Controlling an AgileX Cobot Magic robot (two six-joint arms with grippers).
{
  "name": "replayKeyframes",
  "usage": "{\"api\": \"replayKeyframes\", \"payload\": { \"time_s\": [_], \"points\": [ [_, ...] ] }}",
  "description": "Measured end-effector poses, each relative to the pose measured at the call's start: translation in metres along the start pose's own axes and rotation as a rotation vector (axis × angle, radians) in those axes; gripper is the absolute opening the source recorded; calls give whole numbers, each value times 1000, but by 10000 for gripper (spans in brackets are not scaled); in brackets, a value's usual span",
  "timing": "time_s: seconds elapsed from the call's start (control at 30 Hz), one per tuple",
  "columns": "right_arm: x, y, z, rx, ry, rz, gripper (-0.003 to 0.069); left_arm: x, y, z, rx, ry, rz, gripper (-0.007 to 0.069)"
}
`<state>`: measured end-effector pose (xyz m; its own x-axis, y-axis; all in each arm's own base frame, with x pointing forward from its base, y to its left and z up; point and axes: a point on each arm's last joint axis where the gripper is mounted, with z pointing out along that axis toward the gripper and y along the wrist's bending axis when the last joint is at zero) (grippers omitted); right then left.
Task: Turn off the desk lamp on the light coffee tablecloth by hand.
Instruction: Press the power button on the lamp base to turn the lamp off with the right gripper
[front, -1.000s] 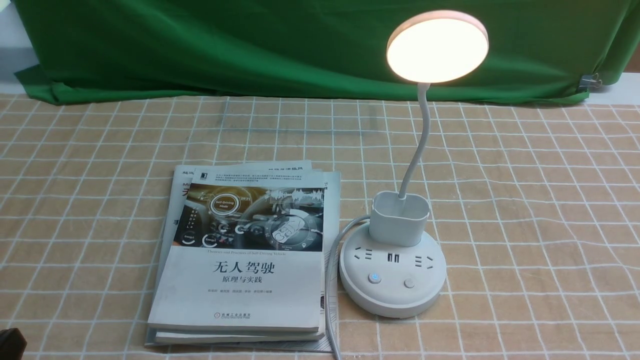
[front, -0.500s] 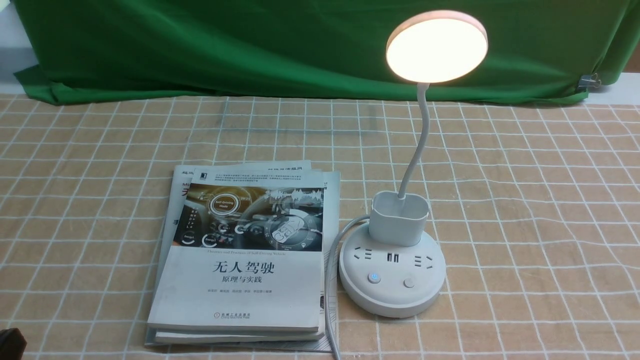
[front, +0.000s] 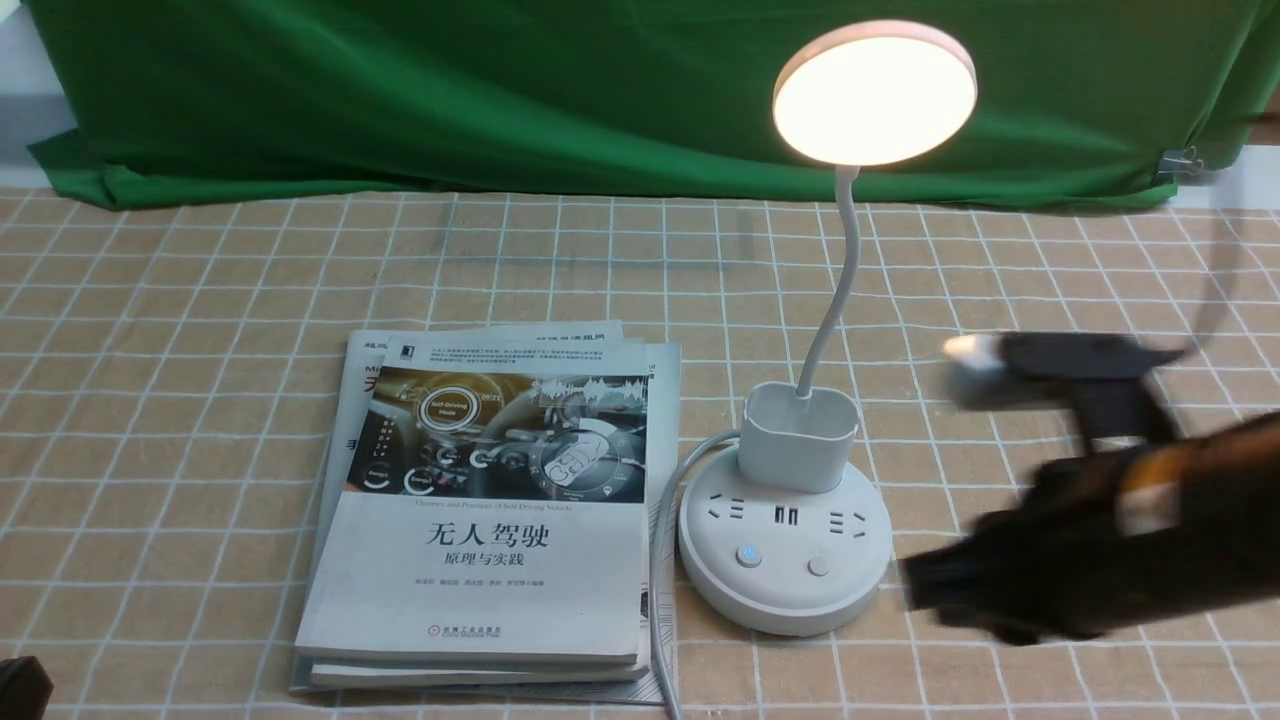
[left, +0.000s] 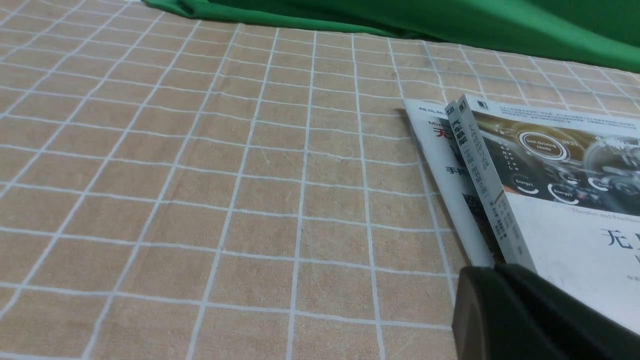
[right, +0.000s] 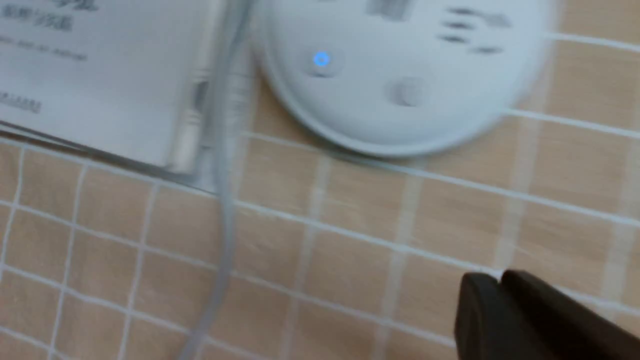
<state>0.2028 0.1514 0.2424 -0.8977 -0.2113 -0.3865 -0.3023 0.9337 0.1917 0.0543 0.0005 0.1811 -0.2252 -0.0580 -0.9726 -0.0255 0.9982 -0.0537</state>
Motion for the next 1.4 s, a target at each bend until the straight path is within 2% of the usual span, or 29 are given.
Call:
{"api": "replayKeyframes", "payload": {
  "time_s": [0.17, 0.53, 0.87, 1.4],
  "points": [
    [-10, 13, 29, 18, 33, -8, 52, 0, 0, 0, 0, 0, 0, 3],
    [-30, 20, 54, -31, -105, 26, 69, 0, 0, 0, 0, 0, 0, 3],
    [-35, 5, 75, 23, -90, 13, 68, 0, 0, 0, 0, 0, 0, 3],
    [-41, 5, 83, 54, -46, -22, 68, 0, 0, 0, 0, 0, 0, 3]
  ]
}}
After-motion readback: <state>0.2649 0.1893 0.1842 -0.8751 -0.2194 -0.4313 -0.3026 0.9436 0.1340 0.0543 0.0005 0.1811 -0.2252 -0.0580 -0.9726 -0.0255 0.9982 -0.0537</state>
